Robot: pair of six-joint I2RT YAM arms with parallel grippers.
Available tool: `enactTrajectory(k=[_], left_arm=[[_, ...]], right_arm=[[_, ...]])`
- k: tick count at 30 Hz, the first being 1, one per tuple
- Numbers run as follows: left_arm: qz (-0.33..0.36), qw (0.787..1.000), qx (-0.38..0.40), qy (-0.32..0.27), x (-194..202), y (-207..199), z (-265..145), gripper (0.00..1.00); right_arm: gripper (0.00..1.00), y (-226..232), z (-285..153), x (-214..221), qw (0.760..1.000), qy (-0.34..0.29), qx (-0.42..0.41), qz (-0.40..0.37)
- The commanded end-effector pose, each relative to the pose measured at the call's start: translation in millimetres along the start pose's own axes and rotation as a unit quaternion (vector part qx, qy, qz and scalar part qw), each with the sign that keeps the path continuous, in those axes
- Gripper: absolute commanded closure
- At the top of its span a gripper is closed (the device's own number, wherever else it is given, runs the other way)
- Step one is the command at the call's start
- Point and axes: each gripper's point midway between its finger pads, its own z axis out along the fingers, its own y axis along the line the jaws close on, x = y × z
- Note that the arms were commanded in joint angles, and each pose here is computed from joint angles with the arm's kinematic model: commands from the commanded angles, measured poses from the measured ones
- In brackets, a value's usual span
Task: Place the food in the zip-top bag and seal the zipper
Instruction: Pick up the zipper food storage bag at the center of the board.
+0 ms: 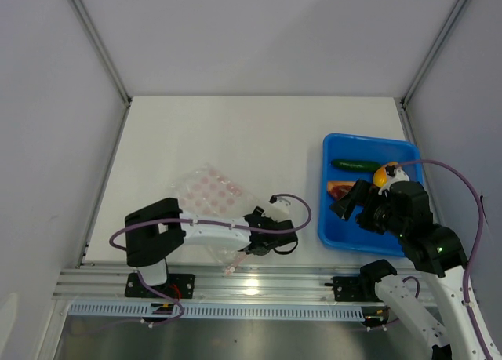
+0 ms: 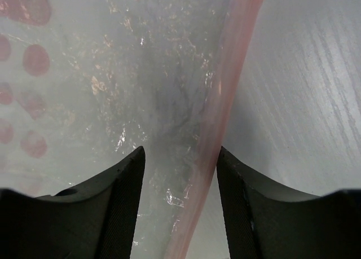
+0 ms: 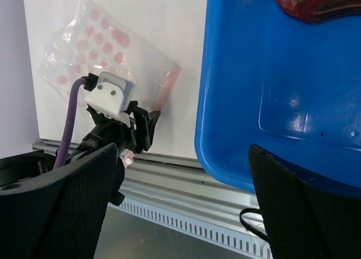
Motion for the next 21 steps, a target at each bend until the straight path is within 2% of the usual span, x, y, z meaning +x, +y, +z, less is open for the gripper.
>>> enactTrajectory(k=[1,13,21], left_arm=[[0.008,0.999,-0.042,-0.008,0.1,11.3,1.2,0.44],[0.012,0.999,-0.051,-0.014,2.8,15.3,4.4,0.69],[0.014,0.998,-0.059,-0.015,4.0,20.5,2.5,0.72]], right_arm=[[0.00,4.4,-1.5,-2.1,1.000,-0.005,-0.012,0.001],[0.01,4.0,0.6,0.3,1.000,-0.003,-0.015,0.004],[0.01,4.1,-0.8,1.3,1.000,-0.002,-0.016,0.004]])
